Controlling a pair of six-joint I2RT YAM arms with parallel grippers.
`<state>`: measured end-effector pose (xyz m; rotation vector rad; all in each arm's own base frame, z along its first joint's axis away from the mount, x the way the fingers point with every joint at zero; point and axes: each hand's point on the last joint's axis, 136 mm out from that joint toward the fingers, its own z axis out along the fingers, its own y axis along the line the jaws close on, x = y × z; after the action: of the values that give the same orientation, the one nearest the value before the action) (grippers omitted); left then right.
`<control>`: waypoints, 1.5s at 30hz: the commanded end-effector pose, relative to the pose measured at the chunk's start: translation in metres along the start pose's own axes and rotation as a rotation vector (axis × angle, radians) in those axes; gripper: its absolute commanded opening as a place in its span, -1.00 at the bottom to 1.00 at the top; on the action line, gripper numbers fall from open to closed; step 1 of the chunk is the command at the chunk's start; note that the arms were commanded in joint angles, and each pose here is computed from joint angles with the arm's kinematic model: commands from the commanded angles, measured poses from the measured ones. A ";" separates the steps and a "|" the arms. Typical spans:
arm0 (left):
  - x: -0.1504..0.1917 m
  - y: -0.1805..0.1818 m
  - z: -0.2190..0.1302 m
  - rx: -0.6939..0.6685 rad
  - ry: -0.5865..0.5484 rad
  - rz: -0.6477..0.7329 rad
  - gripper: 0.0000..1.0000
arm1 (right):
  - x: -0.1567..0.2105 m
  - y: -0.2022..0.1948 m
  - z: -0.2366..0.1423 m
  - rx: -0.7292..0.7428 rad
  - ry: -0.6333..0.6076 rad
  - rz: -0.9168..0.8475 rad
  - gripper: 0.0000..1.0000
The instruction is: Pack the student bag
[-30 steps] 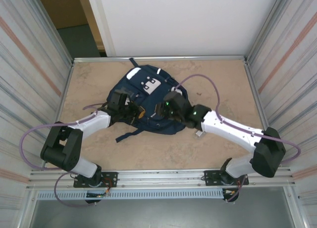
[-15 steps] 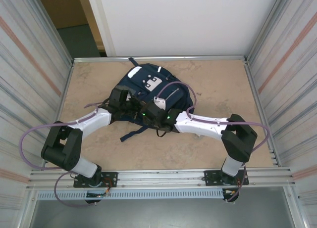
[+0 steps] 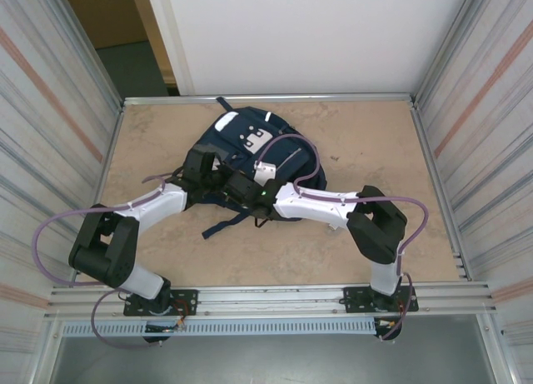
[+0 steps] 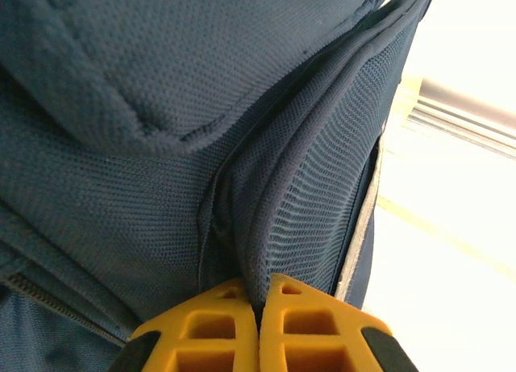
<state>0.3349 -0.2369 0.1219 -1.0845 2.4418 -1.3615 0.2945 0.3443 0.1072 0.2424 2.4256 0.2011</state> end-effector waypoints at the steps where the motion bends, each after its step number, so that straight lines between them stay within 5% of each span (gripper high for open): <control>1: 0.003 -0.013 -0.010 0.045 0.012 0.079 -1.00 | -0.012 -0.015 -0.004 0.049 -0.056 0.011 -1.00; 14: -0.038 -0.003 -0.002 -0.067 -0.007 0.279 -1.00 | 0.028 -0.067 -0.040 -0.225 0.255 -0.394 -1.00; 20: -0.050 -0.009 0.010 -0.076 0.097 0.303 -1.00 | 0.040 -0.074 -0.049 -0.525 0.421 -0.488 -1.00; 23: -0.062 -0.024 0.016 -0.072 0.081 0.350 -1.00 | 0.034 -0.054 -0.052 -0.620 0.401 -0.526 -1.00; 26: -0.078 -0.039 0.020 -0.088 0.051 0.378 -0.60 | 0.025 -0.021 -0.050 -0.692 0.361 -0.550 -1.00; 29: -0.079 -0.047 0.013 -0.076 0.054 0.354 -0.47 | 0.015 0.014 -0.044 -0.744 0.330 -0.565 -1.00; 36: -0.058 0.007 -0.030 -0.200 0.040 0.302 -0.35 | 0.018 0.062 -0.025 -0.803 0.304 -0.602 -1.00; 45: -0.018 0.037 -0.030 -0.200 0.044 0.225 -0.33 | 0.041 0.096 -0.027 -0.930 0.338 -0.557 -1.00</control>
<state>0.3264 -0.1932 0.1115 -0.7139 2.6760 -1.1213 0.2612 0.4132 0.0901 -0.8906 2.4625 0.9476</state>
